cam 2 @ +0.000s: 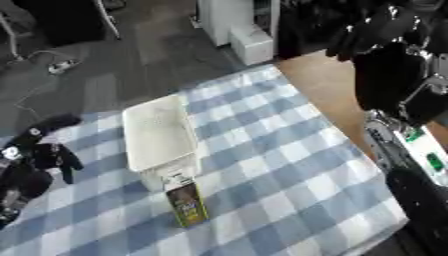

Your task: Pick up objects on the table and place them in the box.

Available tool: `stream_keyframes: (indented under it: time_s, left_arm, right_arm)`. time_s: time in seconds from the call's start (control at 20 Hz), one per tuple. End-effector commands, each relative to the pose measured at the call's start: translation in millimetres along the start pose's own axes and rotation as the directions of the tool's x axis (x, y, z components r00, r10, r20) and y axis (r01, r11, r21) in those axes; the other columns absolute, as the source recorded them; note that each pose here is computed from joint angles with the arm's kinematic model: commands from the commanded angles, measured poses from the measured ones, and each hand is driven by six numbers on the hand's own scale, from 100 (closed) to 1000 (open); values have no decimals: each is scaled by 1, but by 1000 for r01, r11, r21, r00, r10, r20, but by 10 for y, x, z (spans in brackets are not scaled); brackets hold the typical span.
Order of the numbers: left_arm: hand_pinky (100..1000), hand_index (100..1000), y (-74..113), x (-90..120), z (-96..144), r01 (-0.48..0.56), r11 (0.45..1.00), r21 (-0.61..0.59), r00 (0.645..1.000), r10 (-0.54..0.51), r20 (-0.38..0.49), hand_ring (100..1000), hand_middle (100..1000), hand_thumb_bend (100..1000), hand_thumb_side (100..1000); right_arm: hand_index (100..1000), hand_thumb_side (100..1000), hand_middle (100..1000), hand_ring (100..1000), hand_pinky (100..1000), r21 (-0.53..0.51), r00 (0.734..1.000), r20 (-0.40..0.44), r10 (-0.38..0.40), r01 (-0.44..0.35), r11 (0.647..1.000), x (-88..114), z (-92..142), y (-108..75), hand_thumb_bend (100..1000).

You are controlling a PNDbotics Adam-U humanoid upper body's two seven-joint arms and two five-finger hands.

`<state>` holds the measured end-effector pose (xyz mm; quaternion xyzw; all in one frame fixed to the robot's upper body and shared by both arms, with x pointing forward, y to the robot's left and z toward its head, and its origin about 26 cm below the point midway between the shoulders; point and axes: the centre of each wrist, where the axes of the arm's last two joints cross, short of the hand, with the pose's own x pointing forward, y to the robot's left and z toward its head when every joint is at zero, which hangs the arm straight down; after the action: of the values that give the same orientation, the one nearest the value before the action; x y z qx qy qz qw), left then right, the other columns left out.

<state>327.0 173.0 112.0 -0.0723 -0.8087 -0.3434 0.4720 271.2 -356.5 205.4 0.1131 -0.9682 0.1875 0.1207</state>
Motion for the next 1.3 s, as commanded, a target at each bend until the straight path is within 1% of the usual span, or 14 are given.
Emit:
stream_keyframes:
  time_s: [0.05, 0.35, 0.7, 0.85, 0.9, 0.95, 1.0, 1.05, 1.1, 1.15, 1.25, 1.3]
  left_arm:
    - [303, 923, -18, 16, -17, 21, 997, -71, 1000, -21, 8, 480, 841, 661, 777]
    - [308, 924, -132, -37, -36, 26, 984, -176, 1000, -24, 11, 485, 844, 660, 782]
    - [317, 921, -137, -59, -100, 76, 963, -258, 997, -73, 23, 499, 848, 671, 774]
    - [320, 914, -137, -53, -163, 105, 949, -296, 994, -97, 40, 504, 847, 703, 718]
    - [319, 915, -139, -43, -190, 112, 946, -305, 994, -102, 50, 504, 846, 700, 722]
    - [322, 912, -142, -40, -209, 117, 944, -309, 993, -104, 57, 507, 847, 730, 689]
    - [322, 912, -141, -25, -239, 125, 943, -308, 992, -109, 69, 508, 847, 733, 687]
    - [331, 918, -142, -14, -264, 133, 943, -305, 990, -113, 80, 522, 850, 768, 680]
    - [351, 917, -142, 2, -292, 143, 944, -298, 988, -120, 93, 539, 856, 783, 681]
    - [395, 921, -144, 10, -310, 150, 945, -292, 987, -125, 102, 564, 864, 797, 681]
    - [547, 927, -158, 32, -355, 160, 949, -270, 984, -130, 123, 620, 882, 831, 682]
    - [565, 929, -172, 39, -374, 156, 954, -258, 983, -125, 132, 627, 884, 839, 679]
  right_arm:
    - [598, 1000, 455, 432, 463, 59, 999, 35, 15, -17, 998, 38, -103, -39, 100]
    - [598, 1000, 454, 431, 463, 69, 999, 31, 15, -17, 997, 34, -87, -28, 100]
    - [598, 1000, 454, 431, 464, 73, 999, 29, 13, -15, 997, 35, -91, -31, 100]
    - [598, 1000, 454, 431, 464, 73, 1000, 28, 11, -13, 997, 35, -98, -33, 100]
    - [598, 1000, 454, 431, 464, 72, 1000, 28, 10, -12, 997, 35, -102, -34, 100]
    - [598, 1000, 454, 431, 464, 72, 1000, 28, 9, -11, 997, 36, -104, -35, 100]
    - [598, 1000, 454, 431, 463, 71, 1000, 28, 8, -10, 997, 35, -106, -36, 100]
    - [598, 1000, 454, 431, 463, 70, 1000, 29, 6, -8, 998, 35, -108, -36, 100]
    - [598, 1000, 454, 431, 463, 70, 1000, 29, 5, -7, 998, 35, -111, -36, 100]
    - [598, 1000, 454, 431, 464, 70, 1000, 29, 4, -7, 998, 34, -112, -36, 100]
    - [598, 1000, 454, 431, 463, 70, 1000, 29, 3, -5, 998, 34, -114, -37, 100]
    - [598, 1000, 454, 431, 464, 70, 1000, 29, 3, -5, 998, 34, -114, -37, 100]
